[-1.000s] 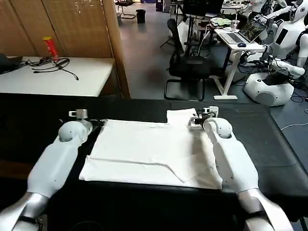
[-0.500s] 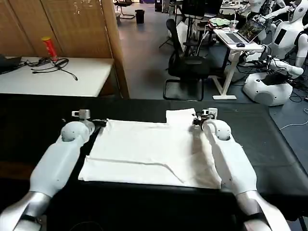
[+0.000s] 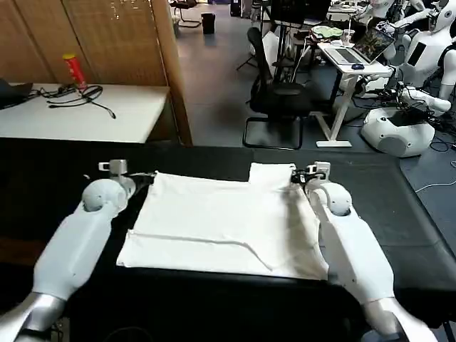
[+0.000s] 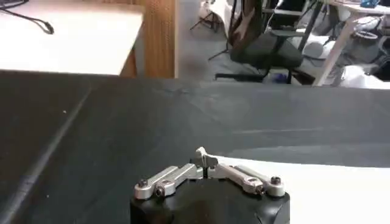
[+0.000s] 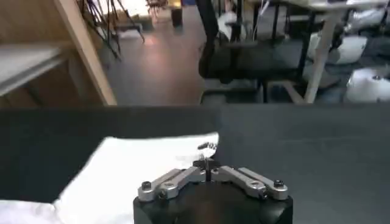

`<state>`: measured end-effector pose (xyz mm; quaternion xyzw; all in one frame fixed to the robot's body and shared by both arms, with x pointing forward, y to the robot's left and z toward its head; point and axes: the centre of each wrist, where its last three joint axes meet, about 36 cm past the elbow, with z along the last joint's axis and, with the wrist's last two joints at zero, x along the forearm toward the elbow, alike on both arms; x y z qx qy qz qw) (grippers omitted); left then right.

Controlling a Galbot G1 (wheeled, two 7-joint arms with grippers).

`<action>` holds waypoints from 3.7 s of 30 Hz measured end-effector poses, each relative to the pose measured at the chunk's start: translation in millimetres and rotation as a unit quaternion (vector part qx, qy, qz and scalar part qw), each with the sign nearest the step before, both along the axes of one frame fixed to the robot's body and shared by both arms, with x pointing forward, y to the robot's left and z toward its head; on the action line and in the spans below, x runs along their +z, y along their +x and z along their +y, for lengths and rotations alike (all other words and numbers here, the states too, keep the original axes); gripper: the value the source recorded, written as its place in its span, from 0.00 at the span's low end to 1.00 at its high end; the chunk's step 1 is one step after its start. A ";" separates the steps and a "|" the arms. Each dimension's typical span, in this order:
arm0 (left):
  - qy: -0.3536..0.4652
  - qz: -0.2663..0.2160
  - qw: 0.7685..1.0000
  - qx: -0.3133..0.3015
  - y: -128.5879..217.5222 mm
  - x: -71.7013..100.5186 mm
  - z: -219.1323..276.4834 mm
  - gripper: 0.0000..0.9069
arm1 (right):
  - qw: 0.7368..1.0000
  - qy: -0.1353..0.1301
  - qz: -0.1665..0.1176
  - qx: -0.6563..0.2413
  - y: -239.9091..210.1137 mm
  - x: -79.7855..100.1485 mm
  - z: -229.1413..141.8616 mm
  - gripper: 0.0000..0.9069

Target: Fold and organize the clothes.

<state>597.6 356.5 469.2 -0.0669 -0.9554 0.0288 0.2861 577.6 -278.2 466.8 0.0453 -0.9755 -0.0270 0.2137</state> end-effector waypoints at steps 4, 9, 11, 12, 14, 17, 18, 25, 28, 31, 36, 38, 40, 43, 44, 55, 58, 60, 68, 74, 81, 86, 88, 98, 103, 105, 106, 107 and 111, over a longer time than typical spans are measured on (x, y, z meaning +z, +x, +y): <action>0.005 -0.006 1.000 -0.003 -15.0 7.1 4.3 0.00 | 1.000 -0.006 -0.006 0.012 -20.1 5.6 -4.7 0.00; 0.015 -0.014 1.000 -0.007 -37.3 16.5 12.6 0.00 | 1.000 -0.018 -0.005 0.024 -46.5 14.3 -13.1 0.00; 0.019 -0.017 1.000 -0.010 -47.2 20.1 15.3 0.00 | 0.999 -0.026 -0.007 0.029 -58.2 19.3 -15.7 0.00; 0.021 -0.017 1.000 -0.011 -54.4 21.7 17.1 0.00 | 0.999 -0.030 -0.007 0.031 -63.8 21.6 -16.8 0.00; 0.026 -0.018 0.999 -0.015 -66.8 24.5 19.6 0.00 | 0.999 -0.041 -0.006 0.035 -75.3 26.7 -17.4 0.00; 0.040 -0.018 0.999 -0.023 -88.1 27.6 21.2 0.00 | 0.997 -0.058 -0.001 0.041 -93.9 34.2 -16.3 0.00; 0.046 -0.016 0.998 -0.027 -96.2 27.7 20.9 0.00 | 0.997 -0.065 0.002 0.042 -100.3 36.1 -16.1 0.00; 0.074 -0.005 0.996 -0.046 -139.6 30.7 12.8 0.00 | 0.994 -0.100 0.007 0.053 -144.9 36.2 -8.4 0.00; 0.091 -0.003 0.994 -0.053 -153.7 33.2 8.0 0.00 | 0.993 -0.102 0.018 0.061 -162.6 28.9 -3.6 0.00; 0.112 -0.008 0.992 -0.058 -166.9 34.1 3.5 0.00 | 0.992 -0.104 0.033 0.067 -176.2 19.3 -0.5 0.00; 0.123 0.001 0.991 -0.056 -183.4 24.4 0.8 0.00 | 0.990 -0.103 0.062 0.074 -194.6 2.6 1.4 0.00; 0.123 0.004 0.991 -0.058 -189.3 21.4 -0.3 0.00 | 0.989 -0.102 0.072 0.074 -199.6 -2.8 0.8 0.00; 0.125 0.010 0.990 -0.061 -196.0 17.1 -1.8 0.00 | 0.989 -0.101 0.078 0.075 -203.0 -5.6 1.0 0.00; 0.128 0.023 0.990 -0.061 -204.7 8.3 -2.6 0.00 | 0.989 -0.100 0.084 0.076 -207.2 -8.6 1.9 0.00; 0.129 0.027 0.989 -0.061 -207.1 5.6 -2.8 0.00 | 0.989 -0.099 0.085 0.077 -208.1 -9.3 2.2 0.00; 0.126 0.049 0.989 -0.056 -222.5 -9.8 -2.6 0.97 | 0.990 -0.082 0.085 0.081 -218.3 -6.6 4.7 0.97; 0.124 0.040 0.990 -0.052 -225.4 -5.8 -4.7 0.97 | 0.991 -0.068 0.077 0.080 -223.4 1.4 4.2 0.97; 0.125 0.029 0.990 -0.049 -226.3 -0.3 -6.0 0.97 | 0.993 -0.061 0.065 0.077 -226.0 10.7 3.1 0.97; 0.113 -0.023 0.993 -0.038 -222.0 28.9 -11.4 0.97 | 0.997 -0.052 0.032 0.043 -215.3 27.7 -1.2 0.97; 0.070 -0.039 0.997 -0.008 -198.0 25.9 -7.2 0.97 | 0.998 -0.050 0.025 0.000 -179.5 8.6 3.2 0.97; 0.024 -0.033 0.999 0.016 -168.9 2.9 -4.1 0.97 | 0.999 -0.016 0.022 -0.032 -139.2 -14.3 4.8 0.97; 0.012 -0.022 0.999 0.023 -159.3 -7.0 0.1 0.97 | 0.998 -0.002 0.035 -0.045 -124.3 -31.9 6.6 0.90; 0.004 -0.016 1.000 0.025 -156.5 -10.2 2.0 0.97 | 0.998 0.004 0.040 -0.049 -120.1 -39.0 7.5 0.83; -0.029 0.007 0.999 0.032 -150.9 -24.1 9.0 0.18 | 0.997 0.016 0.052 -0.057 -112.0 -52.8 14.1 0.55; -0.026 0.020 0.999 0.038 -148.8 -34.5 8.7 0.12 | 0.997 0.018 0.053 -0.058 -113.4 -54.0 16.0 0.49; -0.027 0.024 0.999 0.041 -147.8 -38.0 9.4 0.02 | 0.997 0.019 0.053 -0.058 -114.0 -53.9 16.3 0.35; -0.028 0.025 0.998 0.042 -147.6 -39.7 9.9 0.00 | 0.997 0.019 0.052 -0.059 -114.4 -53.9 16.4 0.15; -0.029 0.026 0.998 0.042 -147.5 -40.5 10.1 0.00 | 0.997 0.018 0.051 -0.060 -115.3 -54.1 16.6 0.09; -0.025 0.016 0.999 0.042 -146.4 -41.0 9.8 0.00 | 0.997 0.006 0.035 -0.075 -120.6 -55.1 18.6 0.00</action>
